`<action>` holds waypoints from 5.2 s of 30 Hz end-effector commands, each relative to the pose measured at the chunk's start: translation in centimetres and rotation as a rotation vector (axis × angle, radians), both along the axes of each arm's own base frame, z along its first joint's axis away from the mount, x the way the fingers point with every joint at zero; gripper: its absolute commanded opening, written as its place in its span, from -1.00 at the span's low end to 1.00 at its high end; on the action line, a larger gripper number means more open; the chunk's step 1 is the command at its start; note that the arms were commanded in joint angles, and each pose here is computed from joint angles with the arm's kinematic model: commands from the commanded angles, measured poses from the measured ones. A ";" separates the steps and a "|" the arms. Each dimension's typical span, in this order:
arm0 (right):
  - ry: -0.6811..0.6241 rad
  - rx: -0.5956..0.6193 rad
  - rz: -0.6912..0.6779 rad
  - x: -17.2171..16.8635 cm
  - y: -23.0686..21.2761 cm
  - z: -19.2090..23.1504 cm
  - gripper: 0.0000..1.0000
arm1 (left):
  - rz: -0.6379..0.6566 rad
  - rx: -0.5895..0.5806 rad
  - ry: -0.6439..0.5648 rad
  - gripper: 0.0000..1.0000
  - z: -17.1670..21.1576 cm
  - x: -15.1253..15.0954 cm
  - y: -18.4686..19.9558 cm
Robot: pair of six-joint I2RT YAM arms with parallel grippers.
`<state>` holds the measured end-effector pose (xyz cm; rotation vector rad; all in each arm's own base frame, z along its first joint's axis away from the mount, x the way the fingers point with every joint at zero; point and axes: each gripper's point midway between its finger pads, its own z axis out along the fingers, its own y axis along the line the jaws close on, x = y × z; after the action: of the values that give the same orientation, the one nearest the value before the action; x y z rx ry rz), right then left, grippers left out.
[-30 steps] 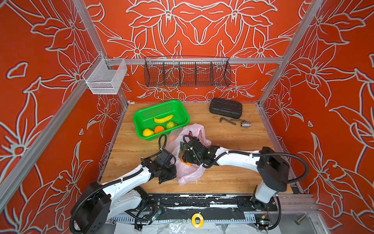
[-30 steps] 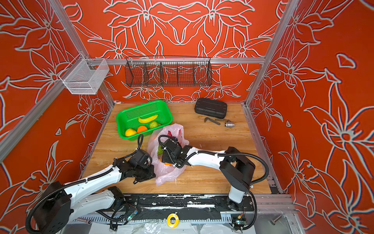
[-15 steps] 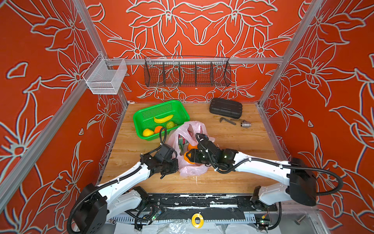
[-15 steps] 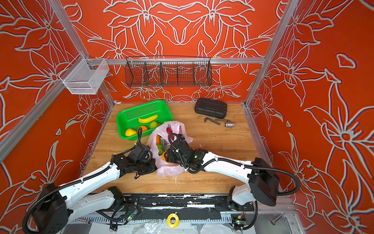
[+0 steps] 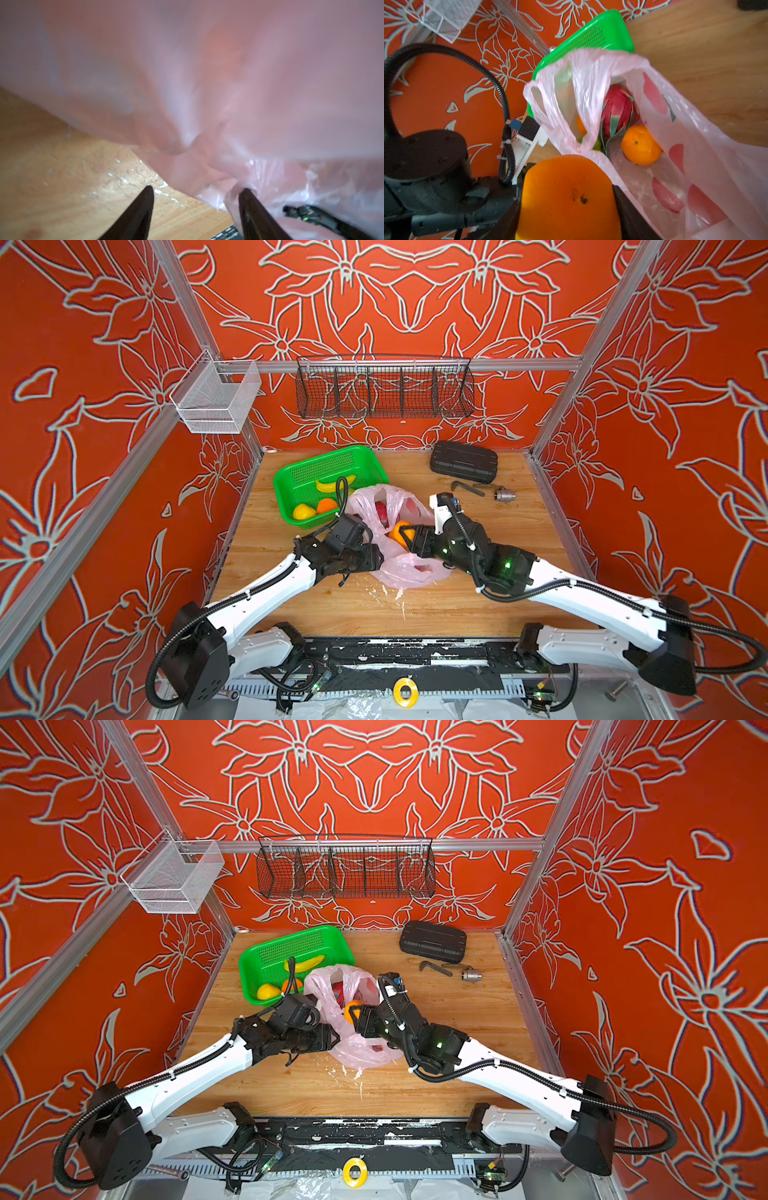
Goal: Untie the knot of the plastic bag and take out the fruit
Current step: 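Lift the orange out of the bag with the right gripper toward the left gripper, then grasp the orange with the left gripper while the right gripper releases it, then lower the orange into the green basket with the left gripper and release, then move both grippers back to the pink bag opening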
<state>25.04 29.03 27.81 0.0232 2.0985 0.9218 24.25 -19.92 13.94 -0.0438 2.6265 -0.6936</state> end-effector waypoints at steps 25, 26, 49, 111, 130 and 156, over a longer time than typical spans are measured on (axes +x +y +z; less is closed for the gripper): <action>-0.004 0.383 0.078 7.6 -4.0 11.3 -0.09 | -0.610 0.134 -1.284 0.97 24.8 7.3 -8.0; -0.001 0.388 0.085 7.6 -3.9 11.3 -0.09 | -0.625 0.128 -1.310 0.97 24.8 7.6 -8.5; 0.017 0.453 0.118 5.9 -4.1 11.1 0.18 | -0.658 -0.003 -1.280 0.37 24.9 10.3 -13.1; 0.111 0.181 -0.007 5.3 -7.3 4.3 0.91 | 0.387 0.259 0.250 0.20 -7.4 24.7 18.4; -0.007 0.155 -0.014 4.0 -8.7 6.5 0.91 | 0.388 0.182 0.177 0.77 -1.9 23.4 17.9; -0.001 -0.276 0.395 -1.2 -0.7 -2.3 0.42 | 0.217 0.025 -0.151 0.65 12.6 4.6 5.3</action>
<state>23.44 28.02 25.86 -0.5047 2.2562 0.9159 30.88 -16.04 28.25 -0.1563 2.3876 -0.6368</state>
